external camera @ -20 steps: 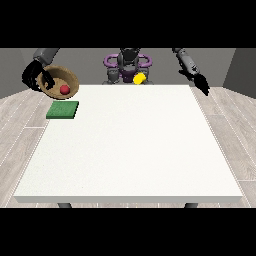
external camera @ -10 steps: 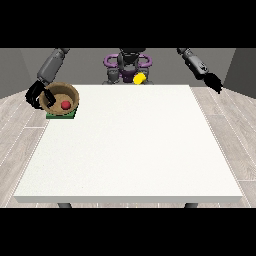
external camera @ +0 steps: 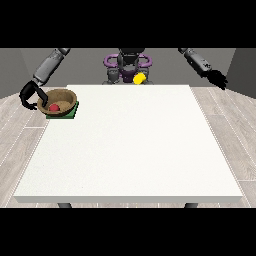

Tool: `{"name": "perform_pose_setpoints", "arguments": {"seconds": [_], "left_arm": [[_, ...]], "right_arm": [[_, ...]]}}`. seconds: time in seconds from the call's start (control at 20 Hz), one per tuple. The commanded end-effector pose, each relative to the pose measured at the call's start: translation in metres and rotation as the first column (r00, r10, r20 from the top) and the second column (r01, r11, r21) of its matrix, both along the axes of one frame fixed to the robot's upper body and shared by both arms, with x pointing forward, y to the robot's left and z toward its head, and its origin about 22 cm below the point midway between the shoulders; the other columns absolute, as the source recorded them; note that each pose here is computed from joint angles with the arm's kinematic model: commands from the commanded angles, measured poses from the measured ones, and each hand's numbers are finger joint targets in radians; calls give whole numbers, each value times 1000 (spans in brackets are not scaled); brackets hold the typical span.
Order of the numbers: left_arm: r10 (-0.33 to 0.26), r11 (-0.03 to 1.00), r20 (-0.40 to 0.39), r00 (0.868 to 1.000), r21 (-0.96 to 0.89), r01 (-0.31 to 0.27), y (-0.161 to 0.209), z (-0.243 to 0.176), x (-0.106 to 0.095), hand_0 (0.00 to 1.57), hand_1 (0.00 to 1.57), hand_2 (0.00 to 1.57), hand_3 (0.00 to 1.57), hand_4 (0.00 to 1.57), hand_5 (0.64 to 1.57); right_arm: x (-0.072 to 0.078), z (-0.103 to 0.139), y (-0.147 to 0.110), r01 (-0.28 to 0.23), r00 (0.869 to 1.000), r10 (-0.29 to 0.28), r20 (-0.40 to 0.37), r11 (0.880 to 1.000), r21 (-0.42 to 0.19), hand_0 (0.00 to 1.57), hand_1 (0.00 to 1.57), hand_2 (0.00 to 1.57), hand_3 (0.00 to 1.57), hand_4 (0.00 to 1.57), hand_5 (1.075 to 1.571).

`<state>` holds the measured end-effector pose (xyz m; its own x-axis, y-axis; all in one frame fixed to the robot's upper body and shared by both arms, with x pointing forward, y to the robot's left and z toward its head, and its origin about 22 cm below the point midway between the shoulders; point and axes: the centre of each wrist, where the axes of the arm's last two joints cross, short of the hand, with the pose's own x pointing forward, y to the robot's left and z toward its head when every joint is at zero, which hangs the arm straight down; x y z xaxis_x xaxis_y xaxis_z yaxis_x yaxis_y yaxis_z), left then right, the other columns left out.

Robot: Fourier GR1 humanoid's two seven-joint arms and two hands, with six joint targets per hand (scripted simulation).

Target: Pick the cup and pour the ball into the bowl, then pick the bowl and place it on the pad

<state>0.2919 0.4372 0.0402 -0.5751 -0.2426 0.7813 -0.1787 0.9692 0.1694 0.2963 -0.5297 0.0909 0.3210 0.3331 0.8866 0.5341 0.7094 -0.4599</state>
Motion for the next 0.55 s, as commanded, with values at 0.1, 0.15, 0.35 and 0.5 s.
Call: {"name": "perform_pose_setpoints", "arguments": {"seconds": [0.1,0.15,0.35,0.5], "left_arm": [[28,999,-1,1000,-21,-28,20,-1,-21,0,0,0,0,866,1167],[16,999,-14,1000,-28,-17,28,13,-17,0,0,0,0,872,1175],[1,999,-5,1000,-34,-1,3,1,-12,0,0,0,0,883,1213],[42,998,-111,993,-38,-46,7,-27,-21,0,0,0,0,883,1213]], "right_arm": [[-7,36,-25,19,997,-25,80,997,75,0,0,540,0,0,1254],[-9,63,-34,26,997,-32,71,996,86,0,0,503,0,0,1264],[4,67,-27,3,991,-20,132,992,124,0,0,442,0,0,1295],[30,40,10,-214,964,181,197,963,163,0,0,102,369,501,1371]]}}
